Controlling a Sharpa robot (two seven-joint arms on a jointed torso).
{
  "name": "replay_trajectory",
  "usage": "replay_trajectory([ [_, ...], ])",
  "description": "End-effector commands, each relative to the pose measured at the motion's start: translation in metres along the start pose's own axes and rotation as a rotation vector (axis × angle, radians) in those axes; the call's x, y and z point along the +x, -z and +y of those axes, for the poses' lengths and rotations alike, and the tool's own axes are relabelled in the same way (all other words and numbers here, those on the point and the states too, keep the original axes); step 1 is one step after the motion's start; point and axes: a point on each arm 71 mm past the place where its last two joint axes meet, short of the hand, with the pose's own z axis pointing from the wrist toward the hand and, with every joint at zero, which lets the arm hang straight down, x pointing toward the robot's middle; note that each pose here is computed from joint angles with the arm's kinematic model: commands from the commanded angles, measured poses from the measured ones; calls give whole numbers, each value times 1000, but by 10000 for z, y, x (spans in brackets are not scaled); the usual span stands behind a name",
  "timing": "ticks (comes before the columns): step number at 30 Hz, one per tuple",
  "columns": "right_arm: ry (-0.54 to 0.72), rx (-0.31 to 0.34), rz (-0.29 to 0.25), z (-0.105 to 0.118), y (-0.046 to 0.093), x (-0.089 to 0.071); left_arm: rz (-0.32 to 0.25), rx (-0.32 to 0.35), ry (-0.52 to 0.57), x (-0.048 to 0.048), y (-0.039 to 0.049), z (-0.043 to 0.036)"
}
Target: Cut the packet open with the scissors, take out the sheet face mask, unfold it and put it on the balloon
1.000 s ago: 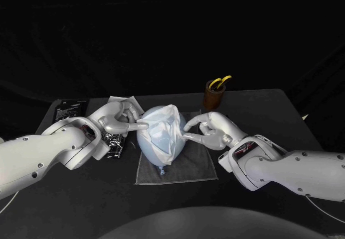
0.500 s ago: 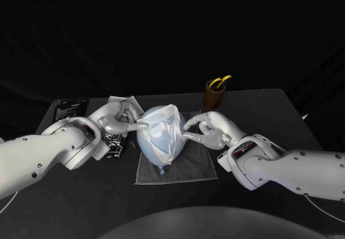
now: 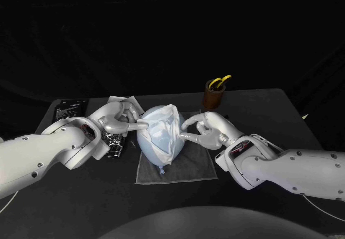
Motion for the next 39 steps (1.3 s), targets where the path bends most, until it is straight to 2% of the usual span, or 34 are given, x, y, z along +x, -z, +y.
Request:
replay_trajectory([
  [1, 27, -16, -5, 18, -7, 5, 23, -1, -5, 28, -3, -3],
  [28, 80, -29, 10, 60, -75, 99, 32, -5, -3, 34, 3, -1],
  [39, 93, -54, 10, 91, -94, 126, 34, -5, -3, 39, 3, -4],
])
